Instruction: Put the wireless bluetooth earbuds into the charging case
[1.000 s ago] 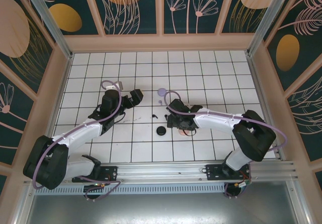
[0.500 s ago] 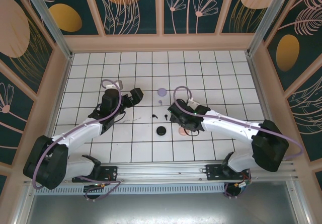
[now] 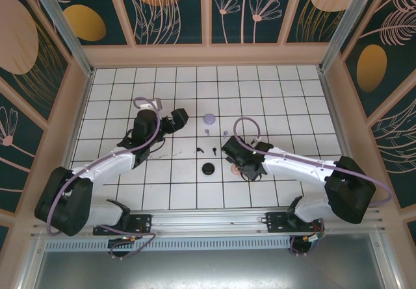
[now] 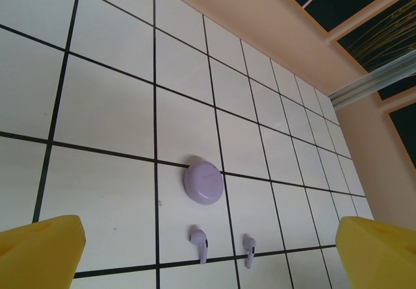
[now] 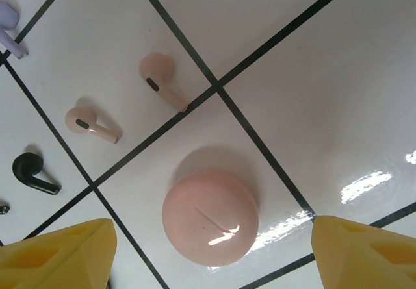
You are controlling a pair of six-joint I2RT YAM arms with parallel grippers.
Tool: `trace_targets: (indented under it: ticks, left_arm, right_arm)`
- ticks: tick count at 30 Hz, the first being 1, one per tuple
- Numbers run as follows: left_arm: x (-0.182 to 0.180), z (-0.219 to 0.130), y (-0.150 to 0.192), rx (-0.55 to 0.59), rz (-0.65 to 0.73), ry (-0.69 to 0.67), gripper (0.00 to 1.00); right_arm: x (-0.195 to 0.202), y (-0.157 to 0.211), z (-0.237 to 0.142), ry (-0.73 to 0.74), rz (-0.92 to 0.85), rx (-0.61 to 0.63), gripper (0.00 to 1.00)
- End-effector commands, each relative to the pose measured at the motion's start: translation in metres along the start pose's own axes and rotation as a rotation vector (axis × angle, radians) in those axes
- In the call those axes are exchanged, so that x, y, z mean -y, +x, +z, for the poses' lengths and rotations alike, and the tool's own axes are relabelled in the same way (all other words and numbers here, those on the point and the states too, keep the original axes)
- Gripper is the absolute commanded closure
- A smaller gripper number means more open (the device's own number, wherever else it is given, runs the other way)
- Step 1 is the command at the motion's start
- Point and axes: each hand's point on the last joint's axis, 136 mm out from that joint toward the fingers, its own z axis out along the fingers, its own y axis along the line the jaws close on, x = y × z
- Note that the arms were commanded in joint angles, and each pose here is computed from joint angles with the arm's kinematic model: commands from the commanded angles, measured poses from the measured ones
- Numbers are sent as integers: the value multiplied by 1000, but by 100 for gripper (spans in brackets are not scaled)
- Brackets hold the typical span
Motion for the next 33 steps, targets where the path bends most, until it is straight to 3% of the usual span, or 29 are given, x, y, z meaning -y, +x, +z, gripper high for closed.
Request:
trace_targets:
  ticks: [1, 12, 20, 28, 33]
  left_arm:
    - [22, 5, -10, 22, 16, 73, 1]
    - [22, 13, -3, -1, 17, 74, 1]
    - [20, 13, -1, -2, 23, 67, 1]
    - [19, 13, -1, -2, 20, 65, 1]
    - [20, 12, -2, -1, 21, 67, 1]
  right_arm:
    - [-3, 5, 8, 5, 22, -13, 21]
    - [-11, 7, 26, 17, -6, -39, 22]
    - [-18, 14, 37, 18, -53, -76, 29]
    - [-13, 21, 41, 26, -105, -104, 43]
    - [-13, 22, 41, 42, -229, -115, 55]
